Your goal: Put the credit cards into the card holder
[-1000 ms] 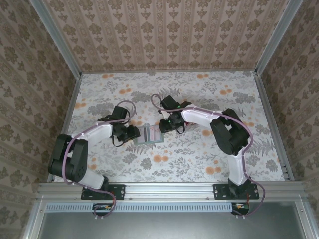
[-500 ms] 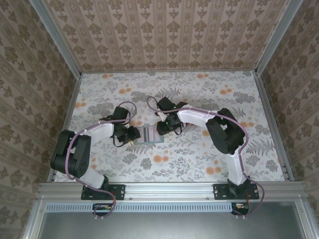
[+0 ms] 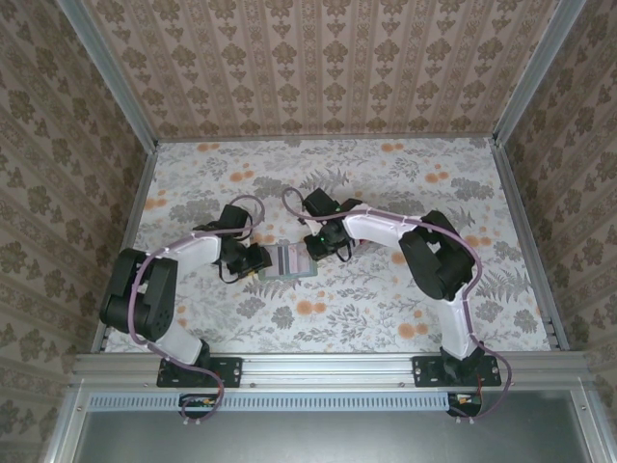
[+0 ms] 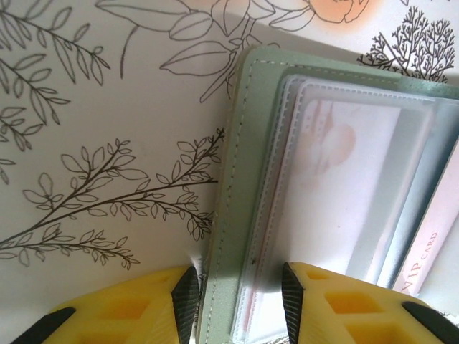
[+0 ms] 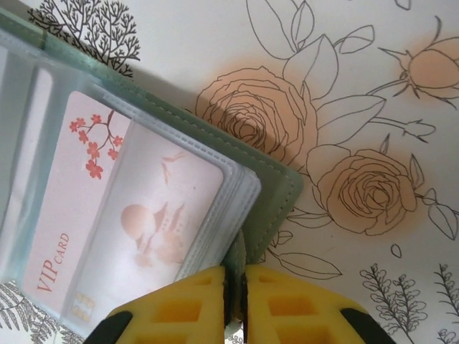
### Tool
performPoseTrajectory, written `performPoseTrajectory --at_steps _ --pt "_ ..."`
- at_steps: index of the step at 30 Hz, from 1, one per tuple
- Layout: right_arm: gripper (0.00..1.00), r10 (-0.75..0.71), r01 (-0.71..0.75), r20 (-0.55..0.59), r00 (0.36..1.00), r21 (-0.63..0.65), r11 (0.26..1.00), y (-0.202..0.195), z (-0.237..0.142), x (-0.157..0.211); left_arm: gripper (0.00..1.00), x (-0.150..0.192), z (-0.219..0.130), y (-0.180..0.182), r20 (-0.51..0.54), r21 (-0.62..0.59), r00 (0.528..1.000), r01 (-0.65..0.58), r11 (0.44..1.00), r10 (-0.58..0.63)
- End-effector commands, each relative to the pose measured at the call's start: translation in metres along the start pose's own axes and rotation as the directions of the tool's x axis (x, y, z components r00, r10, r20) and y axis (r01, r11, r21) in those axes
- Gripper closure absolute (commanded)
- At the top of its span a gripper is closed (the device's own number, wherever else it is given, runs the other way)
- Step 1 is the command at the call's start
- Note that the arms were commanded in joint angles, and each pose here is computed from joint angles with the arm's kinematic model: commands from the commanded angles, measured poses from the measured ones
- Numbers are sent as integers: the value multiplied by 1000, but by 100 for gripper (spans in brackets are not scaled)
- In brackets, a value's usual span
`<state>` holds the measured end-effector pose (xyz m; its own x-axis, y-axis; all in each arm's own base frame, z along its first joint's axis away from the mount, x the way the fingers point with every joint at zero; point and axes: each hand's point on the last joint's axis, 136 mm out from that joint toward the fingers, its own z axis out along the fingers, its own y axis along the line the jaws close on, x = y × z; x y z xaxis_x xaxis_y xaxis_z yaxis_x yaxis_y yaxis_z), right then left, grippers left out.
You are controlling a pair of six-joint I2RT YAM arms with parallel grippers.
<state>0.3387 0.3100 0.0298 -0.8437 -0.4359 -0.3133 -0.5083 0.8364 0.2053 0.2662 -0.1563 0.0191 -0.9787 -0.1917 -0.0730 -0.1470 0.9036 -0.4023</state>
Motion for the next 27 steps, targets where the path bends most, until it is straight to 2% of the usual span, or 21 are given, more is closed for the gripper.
performPoseTrajectory --at_steps 1,9,18,21,27 --pt "93 -40 45 116 992 -42 998 13 -33 -15 60 -1 17 3 -20 -6 999 -30 1000 30" --pt "97 -43 103 232 972 -255 961 47 -70 -28 60 -1 26 5 -36 -9 999 -25 1000 25" --pt "97 53 81 232 971 -530 844 87 -70 -44 60 -3 28 1 -30 8 999 -29 1000 29" --pt "98 80 69 229 970 -576 815 96 -68 -51 60 -2 30 1 -32 10 999 -31 999 31" --pt "98 68 67 202 977 -591 804 115 -54 -56 61 -4 29 2 3 22 1000 -19 1000 19"
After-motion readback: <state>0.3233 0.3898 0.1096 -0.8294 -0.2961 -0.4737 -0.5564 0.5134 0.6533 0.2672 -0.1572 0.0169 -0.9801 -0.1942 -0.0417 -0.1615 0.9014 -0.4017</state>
